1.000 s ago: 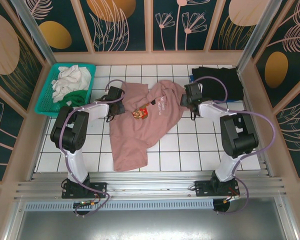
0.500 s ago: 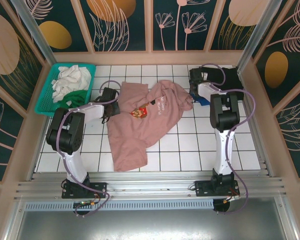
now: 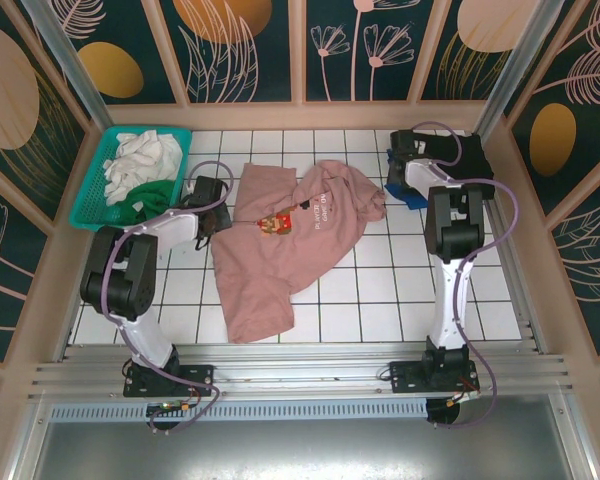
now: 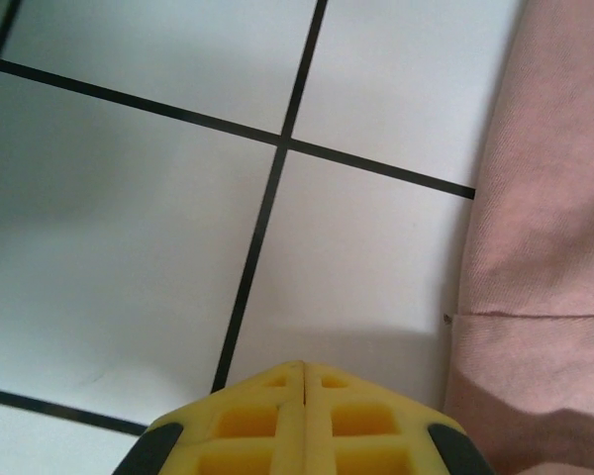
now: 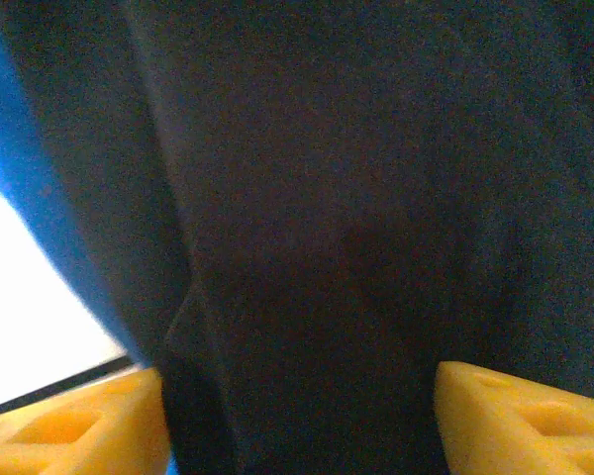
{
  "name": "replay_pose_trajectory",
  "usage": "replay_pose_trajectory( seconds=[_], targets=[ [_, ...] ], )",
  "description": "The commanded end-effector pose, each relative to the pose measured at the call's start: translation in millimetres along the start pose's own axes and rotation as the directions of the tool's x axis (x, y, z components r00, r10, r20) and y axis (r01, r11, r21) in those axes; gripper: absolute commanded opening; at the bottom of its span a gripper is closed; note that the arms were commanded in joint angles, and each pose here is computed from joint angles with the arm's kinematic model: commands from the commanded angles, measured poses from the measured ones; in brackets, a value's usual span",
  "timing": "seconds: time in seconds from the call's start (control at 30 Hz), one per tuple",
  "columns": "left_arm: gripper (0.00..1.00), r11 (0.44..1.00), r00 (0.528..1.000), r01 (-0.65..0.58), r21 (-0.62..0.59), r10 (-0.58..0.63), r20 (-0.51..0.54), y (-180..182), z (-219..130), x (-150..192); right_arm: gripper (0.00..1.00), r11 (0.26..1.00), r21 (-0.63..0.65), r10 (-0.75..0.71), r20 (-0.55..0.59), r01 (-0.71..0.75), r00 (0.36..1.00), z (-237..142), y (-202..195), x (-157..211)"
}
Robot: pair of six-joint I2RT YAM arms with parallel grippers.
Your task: Fold and stack the t-shirts
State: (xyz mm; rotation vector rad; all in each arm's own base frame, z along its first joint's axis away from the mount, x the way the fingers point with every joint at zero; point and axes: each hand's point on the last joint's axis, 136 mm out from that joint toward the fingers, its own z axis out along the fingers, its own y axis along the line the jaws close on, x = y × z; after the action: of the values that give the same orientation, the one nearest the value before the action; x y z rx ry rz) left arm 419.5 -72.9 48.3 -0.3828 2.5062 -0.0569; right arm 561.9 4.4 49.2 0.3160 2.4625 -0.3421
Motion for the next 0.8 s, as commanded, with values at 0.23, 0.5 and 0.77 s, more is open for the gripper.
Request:
replay_pose_trajectory(
  seconds=[0.23, 0.5, 0.77],
  targets=[
    [0.00, 0.997, 0.992, 0.076, 0.002, -0.075, 0.101, 15, -46, -19, 0.74, 0.882, -0.470, 0.030, 0.145, 0.042, 0.989, -170, 76, 91],
    [0.00, 0.989, 0.972, 0.110, 0.102, -0.129, 0.199, 2, -78, -58, 0.73, 0.838, -0.545, 0.050, 0.021, -0.030, 0.999, -155, 91, 162],
    [0.00, 0.986, 0.970, 0.123, 0.116, -0.144, 0.196, 1, -86, -59, 0.61, 0.792, -0.602, 0.108, -0.024, -0.101, 0.994, -136, 128, 141]
  ],
)
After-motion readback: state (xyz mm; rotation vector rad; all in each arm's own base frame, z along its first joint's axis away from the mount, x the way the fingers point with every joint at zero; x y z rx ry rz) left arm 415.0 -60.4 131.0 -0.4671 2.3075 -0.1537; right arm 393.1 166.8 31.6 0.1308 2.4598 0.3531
